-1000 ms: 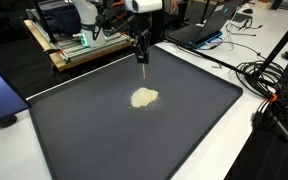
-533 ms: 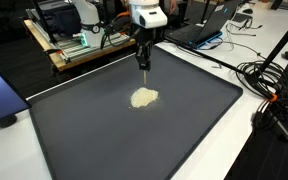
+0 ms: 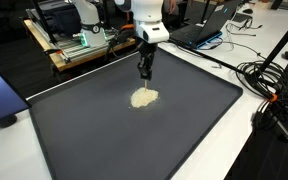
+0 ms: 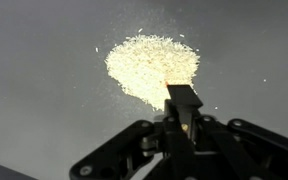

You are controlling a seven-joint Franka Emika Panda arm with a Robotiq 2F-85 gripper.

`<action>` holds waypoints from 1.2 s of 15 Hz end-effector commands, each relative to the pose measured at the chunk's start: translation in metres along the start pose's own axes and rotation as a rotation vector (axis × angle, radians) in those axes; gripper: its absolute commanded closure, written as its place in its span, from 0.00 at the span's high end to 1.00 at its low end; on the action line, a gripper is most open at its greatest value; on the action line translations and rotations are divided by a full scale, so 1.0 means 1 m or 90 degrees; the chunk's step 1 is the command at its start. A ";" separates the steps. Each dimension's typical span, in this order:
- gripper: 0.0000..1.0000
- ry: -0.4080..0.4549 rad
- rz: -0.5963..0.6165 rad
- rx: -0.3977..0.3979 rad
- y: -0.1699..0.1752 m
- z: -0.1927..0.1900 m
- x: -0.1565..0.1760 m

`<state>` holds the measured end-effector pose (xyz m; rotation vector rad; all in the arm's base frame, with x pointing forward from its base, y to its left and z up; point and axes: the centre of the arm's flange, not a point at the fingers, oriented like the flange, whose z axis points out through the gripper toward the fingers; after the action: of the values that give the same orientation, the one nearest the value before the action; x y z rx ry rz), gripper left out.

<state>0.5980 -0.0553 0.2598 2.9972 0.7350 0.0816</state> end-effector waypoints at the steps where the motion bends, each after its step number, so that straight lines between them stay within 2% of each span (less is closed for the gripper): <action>1: 0.03 -0.012 0.005 -0.022 0.004 0.016 0.008; 5: 0.03 -0.032 0.001 -0.019 0.002 0.036 0.011; 18: 0.03 -0.039 -0.001 0.003 0.006 0.047 0.009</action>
<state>0.6074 -0.0545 0.2371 2.9760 0.7322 0.0304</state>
